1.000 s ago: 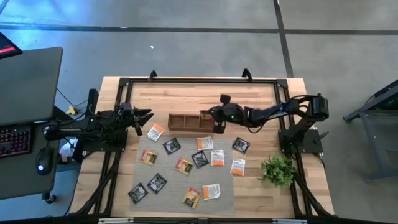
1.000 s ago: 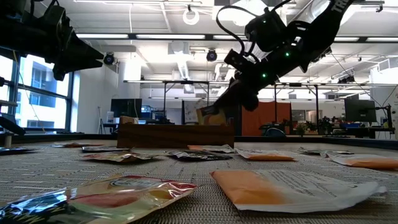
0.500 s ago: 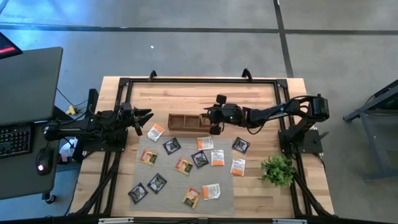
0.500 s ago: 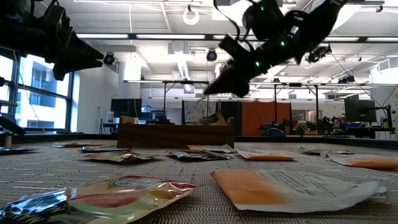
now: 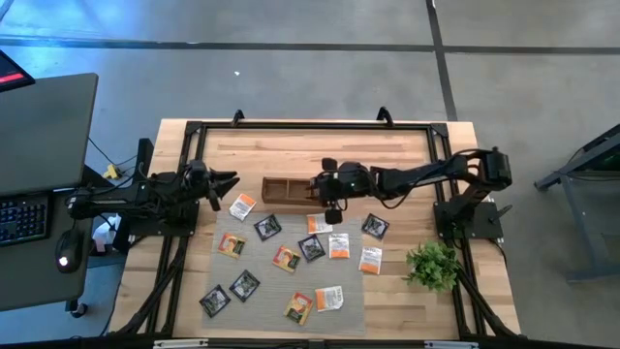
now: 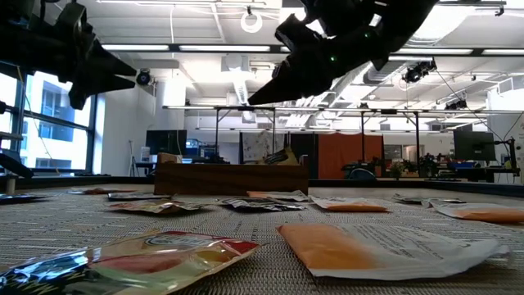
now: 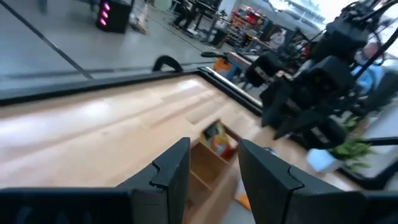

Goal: Pick & Place Tea
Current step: Put the yellow tea bag into the right section of the wooden organizer

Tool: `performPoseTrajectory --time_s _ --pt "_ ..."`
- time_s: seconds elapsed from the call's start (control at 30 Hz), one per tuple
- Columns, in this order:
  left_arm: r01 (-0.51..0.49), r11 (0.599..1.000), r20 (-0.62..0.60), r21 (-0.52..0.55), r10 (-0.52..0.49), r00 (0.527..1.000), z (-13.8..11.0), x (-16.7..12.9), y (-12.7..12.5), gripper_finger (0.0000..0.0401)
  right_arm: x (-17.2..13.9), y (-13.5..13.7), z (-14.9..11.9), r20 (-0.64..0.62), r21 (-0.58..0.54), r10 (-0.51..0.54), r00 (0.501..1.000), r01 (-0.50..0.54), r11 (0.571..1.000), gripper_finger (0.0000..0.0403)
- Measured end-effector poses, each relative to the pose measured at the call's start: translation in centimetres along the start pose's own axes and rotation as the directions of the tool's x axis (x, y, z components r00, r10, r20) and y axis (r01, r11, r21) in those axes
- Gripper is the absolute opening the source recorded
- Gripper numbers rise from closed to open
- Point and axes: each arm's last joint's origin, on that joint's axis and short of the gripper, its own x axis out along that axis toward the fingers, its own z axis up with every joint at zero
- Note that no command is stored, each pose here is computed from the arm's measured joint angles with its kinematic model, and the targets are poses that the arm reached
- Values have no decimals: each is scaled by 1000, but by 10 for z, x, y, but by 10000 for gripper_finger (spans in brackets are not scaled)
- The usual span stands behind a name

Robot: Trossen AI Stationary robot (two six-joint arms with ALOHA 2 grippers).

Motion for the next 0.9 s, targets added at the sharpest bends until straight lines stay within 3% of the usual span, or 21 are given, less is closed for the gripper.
performPoseTrajectory --time_s 0.17,0.3,0.37,0.5,0.57,0.67,0.83,0.9 --pt "40 994 -94 -102 -50 994 -6 6 -3 136 4 2 1 -9 -70 -34 999 33 997 108" --pt "70 994 -237 -85 -88 968 -10 14 -9 136 4 -1 1 -1 -92 -52 999 52 994 108" --pt "99 994 -302 -54 -111 947 -6 20 -16 136 4 -4 1 7 -91 -48 999 49 995 108" --pt "191 974 -467 118 -116 877 4 35 -34 136 4 -8 0 7 -89 -52 999 53 995 108" --pt "223 955 -567 197 -75 820 7 44 -42 136 3 -11 0 10 -86 -61 998 62 994 108" --pt "262 922 -728 284 29 685 7 55 -49 136 3 -16 -2 6 -81 -72 997 73 994 108" --pt "214 920 -852 329 192 487 -2 74 -54 136 2 -24 -4 0 -106 -91 996 91 990 108" --pt "212 923 -884 320 210 418 -8 82 -56 136 2 -26 -5 -2 -111 -98 995 97 989 108"
